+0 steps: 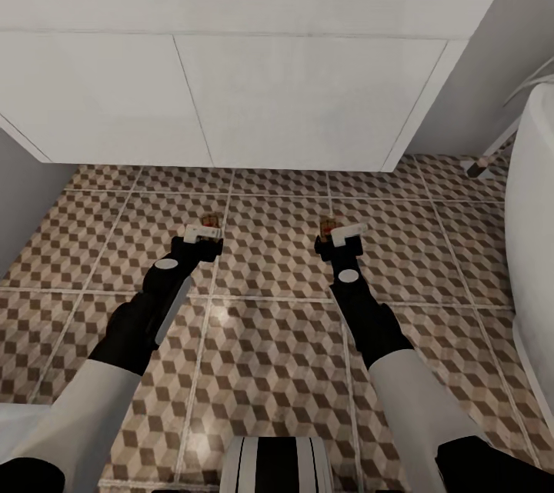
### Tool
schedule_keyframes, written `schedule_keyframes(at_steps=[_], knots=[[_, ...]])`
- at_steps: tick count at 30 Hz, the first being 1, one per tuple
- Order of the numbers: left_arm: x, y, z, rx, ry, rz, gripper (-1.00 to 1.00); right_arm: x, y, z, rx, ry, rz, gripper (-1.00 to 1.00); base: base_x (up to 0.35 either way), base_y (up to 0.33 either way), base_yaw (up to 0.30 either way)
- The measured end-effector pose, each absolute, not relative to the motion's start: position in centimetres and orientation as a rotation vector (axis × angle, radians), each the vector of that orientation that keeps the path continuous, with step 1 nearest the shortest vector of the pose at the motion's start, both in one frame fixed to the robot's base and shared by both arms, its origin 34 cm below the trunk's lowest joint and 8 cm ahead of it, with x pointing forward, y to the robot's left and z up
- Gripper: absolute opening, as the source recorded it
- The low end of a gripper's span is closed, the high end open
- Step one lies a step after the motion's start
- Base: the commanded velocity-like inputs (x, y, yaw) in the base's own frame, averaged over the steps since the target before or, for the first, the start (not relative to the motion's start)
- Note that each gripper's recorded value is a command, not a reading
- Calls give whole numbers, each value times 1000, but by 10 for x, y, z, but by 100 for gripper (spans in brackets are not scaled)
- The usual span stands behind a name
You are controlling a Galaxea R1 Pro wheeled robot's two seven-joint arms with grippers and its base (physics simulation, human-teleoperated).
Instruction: Take the four mousetraps from the cabinet in the bathroom and place them on the bathroom floor. Make sure all four end up on the same floor surface, and ensure that at least two of them are either under or directly next to the same bathroom sink.
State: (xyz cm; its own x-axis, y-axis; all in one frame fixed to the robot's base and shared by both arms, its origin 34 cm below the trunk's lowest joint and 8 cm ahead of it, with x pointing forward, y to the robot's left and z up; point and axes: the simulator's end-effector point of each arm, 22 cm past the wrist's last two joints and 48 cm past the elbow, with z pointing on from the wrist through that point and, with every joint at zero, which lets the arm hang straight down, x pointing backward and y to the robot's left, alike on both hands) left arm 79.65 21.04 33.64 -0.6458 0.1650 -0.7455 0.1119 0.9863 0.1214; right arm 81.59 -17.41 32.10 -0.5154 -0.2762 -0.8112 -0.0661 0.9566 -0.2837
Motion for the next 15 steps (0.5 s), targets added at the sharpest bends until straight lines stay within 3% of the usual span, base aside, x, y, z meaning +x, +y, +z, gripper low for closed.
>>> schedule_keyframes(at_steps=[15], knots=[[802, 207, 354, 189, 2263, 71, -100, 812, -173, 309, -232, 2128, -253, -100, 0, 0, 0]])
